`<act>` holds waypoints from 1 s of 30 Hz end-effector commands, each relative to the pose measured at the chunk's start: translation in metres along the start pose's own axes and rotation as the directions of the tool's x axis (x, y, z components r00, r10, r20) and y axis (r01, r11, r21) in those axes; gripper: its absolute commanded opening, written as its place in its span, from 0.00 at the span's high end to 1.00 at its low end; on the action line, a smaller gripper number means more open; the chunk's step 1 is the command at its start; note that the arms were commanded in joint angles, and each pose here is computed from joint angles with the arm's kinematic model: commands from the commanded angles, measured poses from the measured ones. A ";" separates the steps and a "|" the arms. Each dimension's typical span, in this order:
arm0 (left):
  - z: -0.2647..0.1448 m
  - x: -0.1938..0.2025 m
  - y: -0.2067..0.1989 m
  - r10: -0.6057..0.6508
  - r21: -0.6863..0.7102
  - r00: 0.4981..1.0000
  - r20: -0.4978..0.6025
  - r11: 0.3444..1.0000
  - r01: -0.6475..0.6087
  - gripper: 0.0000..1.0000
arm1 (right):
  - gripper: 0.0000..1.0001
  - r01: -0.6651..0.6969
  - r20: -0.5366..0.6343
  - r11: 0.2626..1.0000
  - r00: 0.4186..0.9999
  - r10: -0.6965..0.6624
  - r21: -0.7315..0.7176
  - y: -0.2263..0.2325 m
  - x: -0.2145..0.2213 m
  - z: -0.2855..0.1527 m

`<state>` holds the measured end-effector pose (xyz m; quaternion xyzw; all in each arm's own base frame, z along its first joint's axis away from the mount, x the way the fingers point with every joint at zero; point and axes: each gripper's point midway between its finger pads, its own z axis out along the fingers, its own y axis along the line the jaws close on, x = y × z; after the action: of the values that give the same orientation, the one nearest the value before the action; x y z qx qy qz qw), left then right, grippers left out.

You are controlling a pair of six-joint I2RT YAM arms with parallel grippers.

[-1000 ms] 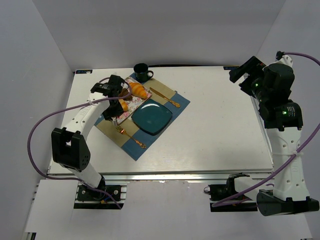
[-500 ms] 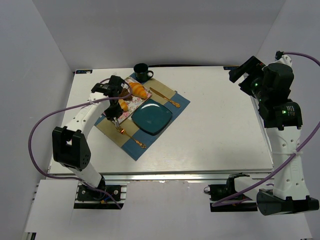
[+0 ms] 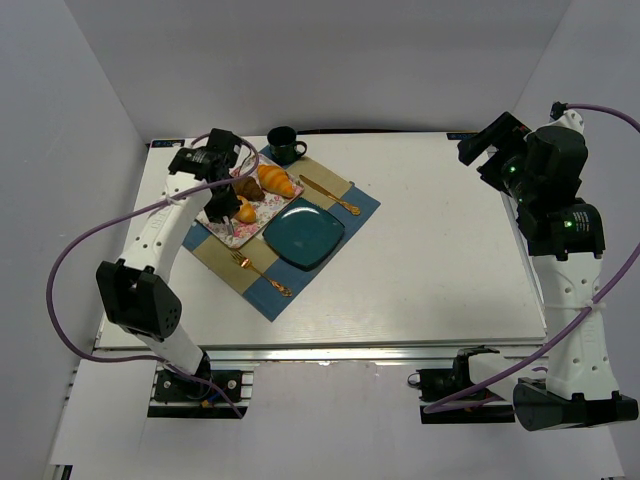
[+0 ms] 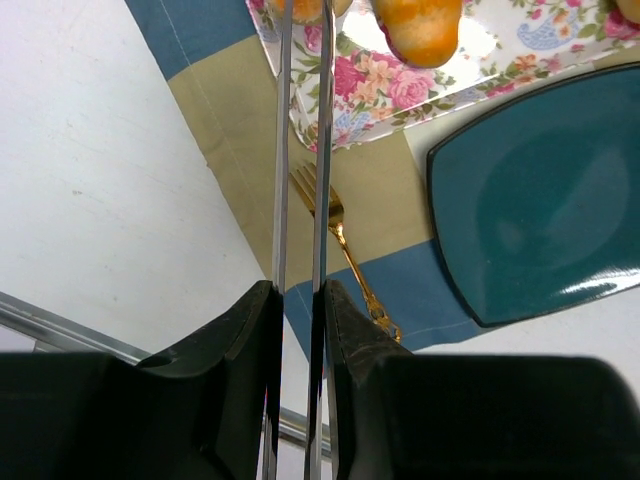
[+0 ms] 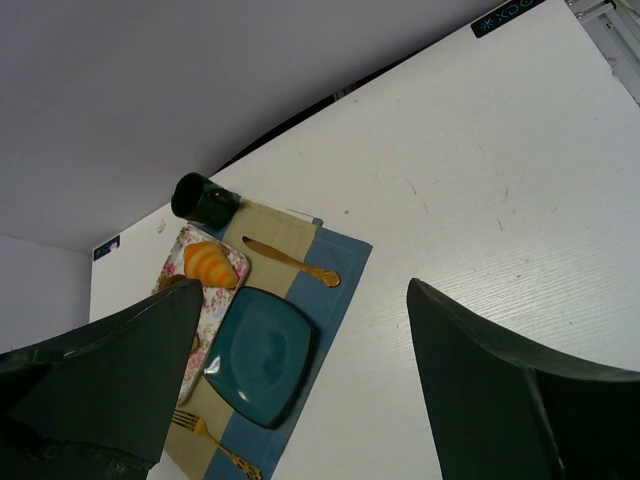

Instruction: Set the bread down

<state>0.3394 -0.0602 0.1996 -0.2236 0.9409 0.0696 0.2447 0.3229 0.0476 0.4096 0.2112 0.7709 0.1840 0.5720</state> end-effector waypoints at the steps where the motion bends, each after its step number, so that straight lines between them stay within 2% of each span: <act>1: -0.027 -0.012 -0.001 0.011 0.069 0.999 0.035 0.998 -0.014 0.67 | 0.11 -0.009 0.034 0.999 0.999 0.011 -0.041 0.010 -0.010 -0.003; 12: -0.052 0.003 -0.056 0.062 0.293 0.998 -0.003 0.954 -0.058 0.66 | 0.11 -0.012 0.053 0.999 0.999 0.014 -0.030 0.009 -0.014 -0.006; 19: -0.071 0.036 -0.120 0.140 0.417 0.990 0.003 0.900 -0.129 0.66 | 0.11 -0.013 0.057 1.000 0.998 0.014 -0.021 0.006 -0.014 -0.008; 23: -0.065 0.050 -0.144 0.168 0.440 0.986 0.000 0.885 -0.151 0.66 | 0.11 -0.013 0.059 1.000 0.998 0.014 -0.015 0.005 -0.014 -0.010; 30: -0.053 0.061 -0.157 0.212 0.433 0.977 -0.005 0.881 -0.189 0.66 | 0.11 0.002 0.066 1.000 0.998 -0.002 -0.008 0.004 -0.016 -0.011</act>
<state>0.3312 -0.2277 0.1932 -0.0673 0.9676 -0.0970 0.2233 0.3218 0.0453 0.4108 0.2155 0.7685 0.1805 0.5748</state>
